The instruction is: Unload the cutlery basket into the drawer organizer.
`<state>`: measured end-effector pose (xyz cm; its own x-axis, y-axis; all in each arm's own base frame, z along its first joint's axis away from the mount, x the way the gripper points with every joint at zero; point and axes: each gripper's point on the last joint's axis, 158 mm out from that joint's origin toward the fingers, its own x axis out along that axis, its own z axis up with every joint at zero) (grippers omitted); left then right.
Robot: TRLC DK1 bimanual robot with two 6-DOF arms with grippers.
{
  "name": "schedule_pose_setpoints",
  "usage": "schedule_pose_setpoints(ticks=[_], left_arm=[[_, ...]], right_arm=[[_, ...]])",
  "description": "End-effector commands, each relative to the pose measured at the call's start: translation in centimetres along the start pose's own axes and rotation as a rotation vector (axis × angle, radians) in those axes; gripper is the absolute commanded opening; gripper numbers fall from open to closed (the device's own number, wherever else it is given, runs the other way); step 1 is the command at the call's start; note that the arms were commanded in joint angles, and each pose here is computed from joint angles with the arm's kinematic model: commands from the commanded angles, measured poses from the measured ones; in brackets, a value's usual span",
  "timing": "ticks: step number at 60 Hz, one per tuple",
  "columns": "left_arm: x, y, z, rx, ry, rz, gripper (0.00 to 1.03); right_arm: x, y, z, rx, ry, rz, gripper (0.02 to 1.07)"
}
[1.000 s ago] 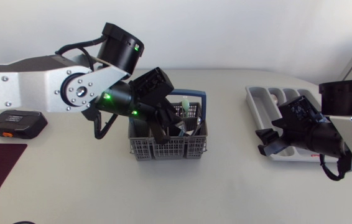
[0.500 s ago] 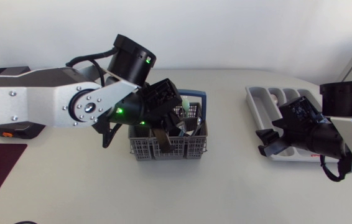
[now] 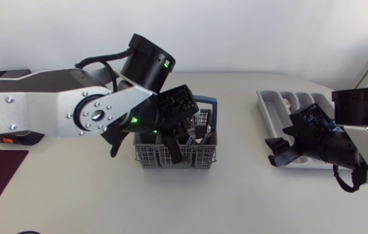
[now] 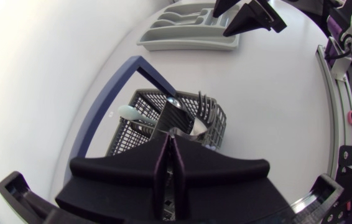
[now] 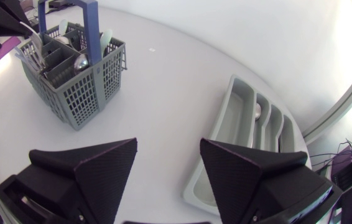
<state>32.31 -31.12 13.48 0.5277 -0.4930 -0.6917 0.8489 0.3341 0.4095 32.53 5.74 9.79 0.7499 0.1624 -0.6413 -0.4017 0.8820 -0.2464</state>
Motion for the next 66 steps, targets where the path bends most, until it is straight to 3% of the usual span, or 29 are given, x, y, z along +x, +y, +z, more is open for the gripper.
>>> schedule_pose_setpoints(ticks=[1, 4, 66], left_arm=[[-2.0, 0.6, 2.3, 0.051, -0.044, 0.029, 0.04], [-2.6, 0.8, 2.8, 0.065, -0.049, 0.038, 0.04], [-14.0, 2.8, 9.0, 0.102, -0.17, 0.087, 0.04]], right_arm=[[0.0, 0.4, -0.6, -0.015, 0.005, 0.003, 0.77], [0.0, 0.5, -0.7, -0.016, 0.006, 0.005, 0.8], [-1.5, 1.6, 0.4, -0.05, -0.025, 0.015, 0.8]])
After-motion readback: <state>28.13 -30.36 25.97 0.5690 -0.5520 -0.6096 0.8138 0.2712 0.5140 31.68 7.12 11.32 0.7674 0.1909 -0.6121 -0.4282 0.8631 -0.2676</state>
